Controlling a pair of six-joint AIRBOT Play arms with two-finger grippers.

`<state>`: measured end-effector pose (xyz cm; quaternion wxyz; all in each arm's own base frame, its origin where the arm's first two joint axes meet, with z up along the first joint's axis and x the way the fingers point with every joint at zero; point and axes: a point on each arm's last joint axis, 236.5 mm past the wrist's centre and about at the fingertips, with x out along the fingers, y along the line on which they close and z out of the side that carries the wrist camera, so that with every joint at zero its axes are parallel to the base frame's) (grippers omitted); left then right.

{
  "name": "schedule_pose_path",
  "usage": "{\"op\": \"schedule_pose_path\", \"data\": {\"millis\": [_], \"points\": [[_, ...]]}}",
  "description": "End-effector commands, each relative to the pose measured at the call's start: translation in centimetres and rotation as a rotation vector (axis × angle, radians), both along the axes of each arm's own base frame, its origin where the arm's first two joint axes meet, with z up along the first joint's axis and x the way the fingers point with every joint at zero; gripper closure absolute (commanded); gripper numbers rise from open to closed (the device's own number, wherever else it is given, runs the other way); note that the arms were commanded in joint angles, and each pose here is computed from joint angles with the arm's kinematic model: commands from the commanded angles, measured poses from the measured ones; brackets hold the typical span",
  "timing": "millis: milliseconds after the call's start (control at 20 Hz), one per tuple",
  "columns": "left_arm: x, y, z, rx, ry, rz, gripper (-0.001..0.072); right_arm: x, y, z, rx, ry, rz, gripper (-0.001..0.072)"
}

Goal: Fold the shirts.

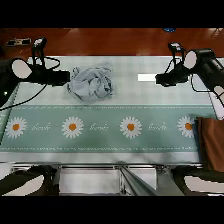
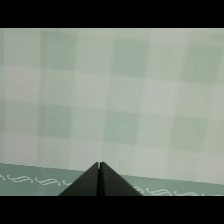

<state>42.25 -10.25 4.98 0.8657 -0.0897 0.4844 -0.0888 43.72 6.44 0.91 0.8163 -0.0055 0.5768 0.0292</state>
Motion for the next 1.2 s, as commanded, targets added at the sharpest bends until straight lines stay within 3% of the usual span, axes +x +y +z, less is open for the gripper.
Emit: {"op": "schedule_pose_path", "data": {"millis": [0,800,1000,1150], "points": [[0.0,0.0,0.0,0.000,0.000,0.000,0.0685,0.0,0.0,-0.1,0.000,0.002,0.000,0.0694],[0.0,0.0,0.0,0.000,0.000,0.000,0.0685,0.4,0.1,0.1,0.004,-0.019,0.001,0.0694],[3.7,0.1,2.8,-0.026,-0.188,0.041,0.0685,1.0,0.2,0.4,0.007,-0.046,0.001,0.0694],[6.3,-0.4,6.1,-0.115,-0.346,0.096,0.0684,2.3,0.4,0.9,0.015,-0.103,0.002,0.0694]]}}
